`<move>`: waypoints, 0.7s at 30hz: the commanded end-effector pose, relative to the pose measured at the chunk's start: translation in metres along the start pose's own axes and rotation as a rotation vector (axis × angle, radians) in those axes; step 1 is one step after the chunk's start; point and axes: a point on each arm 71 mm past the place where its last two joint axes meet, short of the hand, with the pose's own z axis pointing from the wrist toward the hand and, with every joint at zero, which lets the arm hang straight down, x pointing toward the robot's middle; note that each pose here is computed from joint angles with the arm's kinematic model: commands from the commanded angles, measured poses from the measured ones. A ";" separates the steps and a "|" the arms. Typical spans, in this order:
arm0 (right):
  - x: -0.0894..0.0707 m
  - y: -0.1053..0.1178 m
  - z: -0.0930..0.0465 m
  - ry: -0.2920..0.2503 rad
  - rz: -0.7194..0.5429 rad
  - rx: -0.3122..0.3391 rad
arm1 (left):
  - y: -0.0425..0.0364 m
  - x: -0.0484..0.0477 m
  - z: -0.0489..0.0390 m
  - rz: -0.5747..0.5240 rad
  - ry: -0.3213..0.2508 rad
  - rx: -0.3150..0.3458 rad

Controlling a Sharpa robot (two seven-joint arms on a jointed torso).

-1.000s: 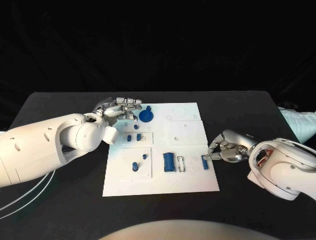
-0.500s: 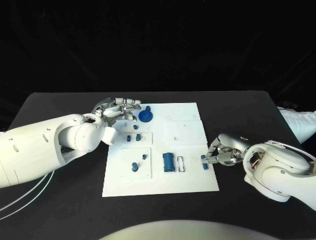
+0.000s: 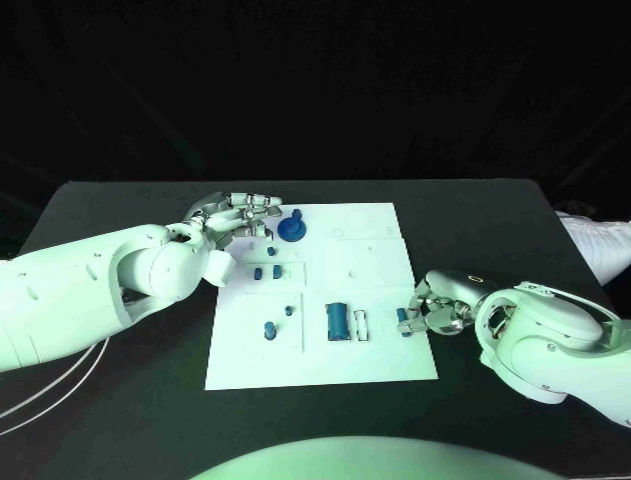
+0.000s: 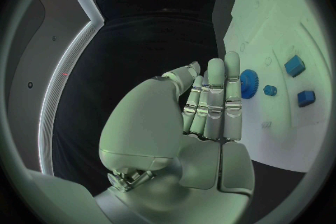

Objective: Assemble the parts on the task board

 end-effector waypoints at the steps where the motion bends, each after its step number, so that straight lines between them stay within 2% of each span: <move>1: 0.005 0.000 0.002 -0.002 -0.099 -0.007 | -0.0007 0.0021 0.0000 -0.001 0.021 0.006; 11: 0.011 0.004 0.010 0.016 -0.162 -0.031 | -0.0008 0.0056 -0.0007 -0.003 0.031 0.007; 21: 0.018 0.004 0.012 0.068 -0.217 -0.015 | -0.0010 0.0012 -0.0011 0.000 0.016 0.012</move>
